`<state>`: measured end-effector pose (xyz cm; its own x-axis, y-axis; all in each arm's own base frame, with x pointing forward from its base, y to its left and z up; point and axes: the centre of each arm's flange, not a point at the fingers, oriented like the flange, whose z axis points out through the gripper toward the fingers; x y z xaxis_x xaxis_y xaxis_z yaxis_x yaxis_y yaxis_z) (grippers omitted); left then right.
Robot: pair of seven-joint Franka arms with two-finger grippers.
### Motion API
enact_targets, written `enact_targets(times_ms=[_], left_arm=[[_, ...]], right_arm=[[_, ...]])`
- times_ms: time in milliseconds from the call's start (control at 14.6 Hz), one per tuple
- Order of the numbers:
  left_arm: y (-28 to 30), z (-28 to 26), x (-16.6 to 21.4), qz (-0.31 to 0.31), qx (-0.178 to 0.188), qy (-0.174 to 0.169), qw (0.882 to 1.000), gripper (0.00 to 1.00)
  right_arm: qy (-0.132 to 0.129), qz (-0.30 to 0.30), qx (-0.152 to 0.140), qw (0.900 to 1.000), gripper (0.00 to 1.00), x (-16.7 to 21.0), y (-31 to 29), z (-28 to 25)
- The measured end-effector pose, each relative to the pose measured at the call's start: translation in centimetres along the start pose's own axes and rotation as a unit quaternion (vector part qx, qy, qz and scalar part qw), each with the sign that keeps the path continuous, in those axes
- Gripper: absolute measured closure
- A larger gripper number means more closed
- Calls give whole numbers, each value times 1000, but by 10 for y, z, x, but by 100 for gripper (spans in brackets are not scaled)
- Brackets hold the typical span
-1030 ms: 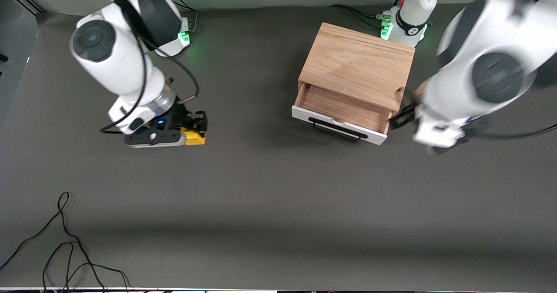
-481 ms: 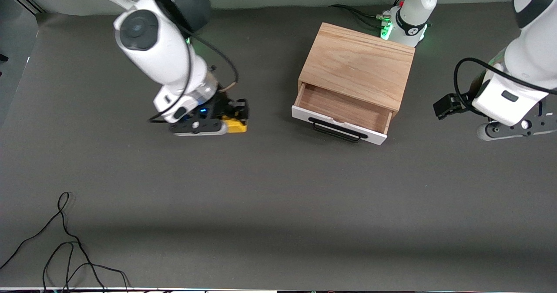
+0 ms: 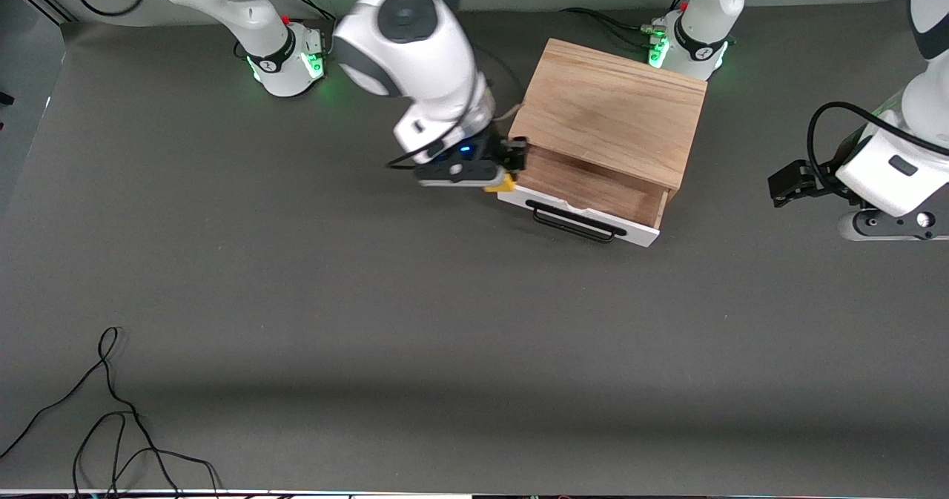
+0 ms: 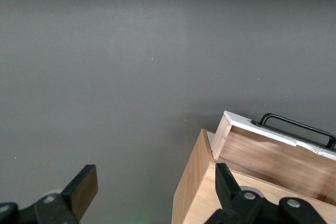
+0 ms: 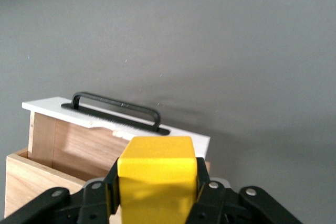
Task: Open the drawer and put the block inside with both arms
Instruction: 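Carry the yellow cube over the open drawer with the right gripper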
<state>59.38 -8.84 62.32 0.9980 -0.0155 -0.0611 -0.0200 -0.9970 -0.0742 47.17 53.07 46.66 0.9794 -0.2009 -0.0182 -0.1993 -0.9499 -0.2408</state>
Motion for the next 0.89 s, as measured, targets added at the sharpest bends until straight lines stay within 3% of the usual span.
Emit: enact_targets(times_ms=[412, 893], left_arm=[[0, 1, 0, 3, 0, -1, 1000, 0], [-3, 3, 0, 0, 0, -3, 1000, 0]], right_arm=[[-20, 32, -37, 999, 45, -47, -32, 91], [-29, 51, -44, 997, 45, -52, -34, 109]])
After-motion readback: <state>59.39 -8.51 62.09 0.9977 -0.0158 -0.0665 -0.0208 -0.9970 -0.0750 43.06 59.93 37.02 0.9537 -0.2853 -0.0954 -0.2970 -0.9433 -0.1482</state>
